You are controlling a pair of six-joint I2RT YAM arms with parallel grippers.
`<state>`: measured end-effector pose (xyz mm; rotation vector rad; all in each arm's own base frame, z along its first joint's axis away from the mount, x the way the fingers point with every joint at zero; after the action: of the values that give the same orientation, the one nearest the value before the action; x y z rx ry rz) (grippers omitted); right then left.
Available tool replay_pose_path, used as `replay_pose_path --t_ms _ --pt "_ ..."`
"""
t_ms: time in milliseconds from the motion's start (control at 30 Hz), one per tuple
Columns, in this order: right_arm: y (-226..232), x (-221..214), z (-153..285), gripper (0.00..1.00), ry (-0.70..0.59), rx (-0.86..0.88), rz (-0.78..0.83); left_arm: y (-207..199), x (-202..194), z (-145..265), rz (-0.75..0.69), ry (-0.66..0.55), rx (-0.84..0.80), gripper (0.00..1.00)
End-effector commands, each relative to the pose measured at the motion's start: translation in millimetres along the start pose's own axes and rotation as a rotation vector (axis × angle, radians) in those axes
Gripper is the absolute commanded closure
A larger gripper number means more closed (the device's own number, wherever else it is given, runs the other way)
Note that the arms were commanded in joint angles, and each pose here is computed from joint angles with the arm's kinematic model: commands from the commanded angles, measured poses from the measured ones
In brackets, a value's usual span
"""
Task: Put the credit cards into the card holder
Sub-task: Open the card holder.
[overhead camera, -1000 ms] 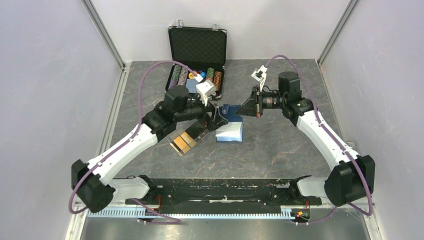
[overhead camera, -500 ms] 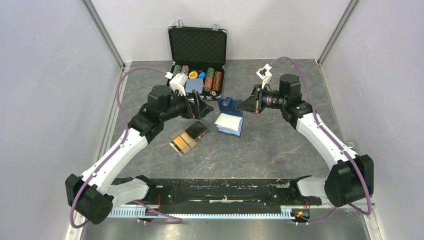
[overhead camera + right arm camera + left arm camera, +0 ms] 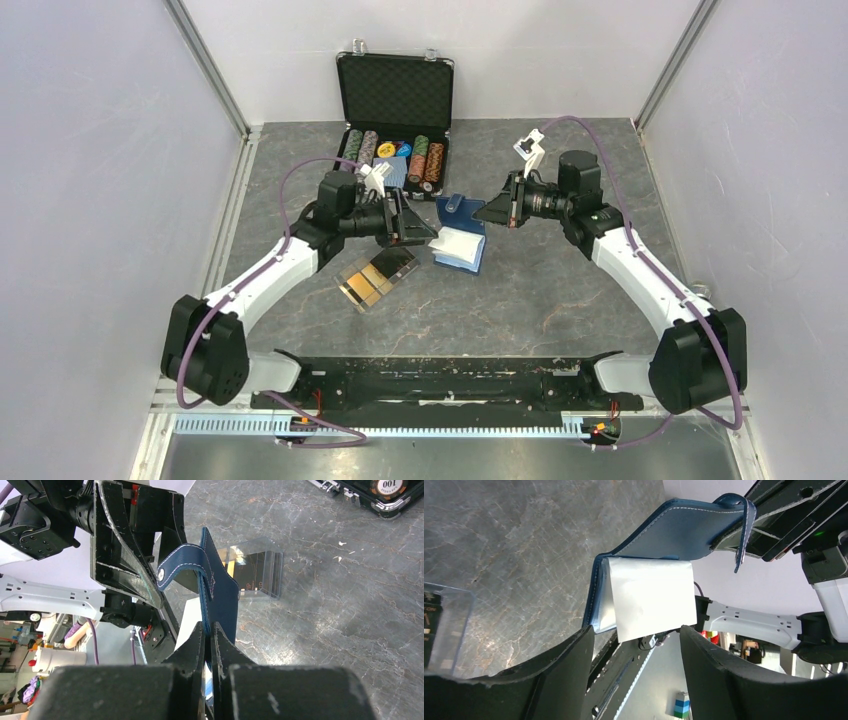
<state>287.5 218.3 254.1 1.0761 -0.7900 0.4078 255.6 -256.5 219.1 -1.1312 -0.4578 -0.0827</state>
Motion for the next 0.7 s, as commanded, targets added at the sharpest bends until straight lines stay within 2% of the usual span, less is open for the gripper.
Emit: replay_pose_path --t_ms 0,200,533,667 --pt "6 9 3 1.0 -0.038 0.008 0.027 -24 1 -3 -0.007 0.038 -0.096 0.31" --pt "5 7 2 1.0 -0.034 0.01 0.02 -35 0 -12 -0.017 0.054 -0.138 0.33" --pt "2 -1 2 1.0 -0.017 0.011 -0.011 -64 21 -11 -0.03 -0.05 -0.271 0.32" --pt "2 -2 2 1.0 -0.019 0.004 -0.023 -63 24 -13 -0.033 -0.058 -0.262 0.32"
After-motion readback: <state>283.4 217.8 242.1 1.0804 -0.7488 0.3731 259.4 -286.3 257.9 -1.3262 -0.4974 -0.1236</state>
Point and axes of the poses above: each gripper's point midway between its finger pads, its own z axis back along the fingers, its own y axis along the line the jaws close on, x = y × z, the point moved 2 cm from there along z, back along the fingers, and after that the axes turned 1 degree about z, right-handed, at the moved point
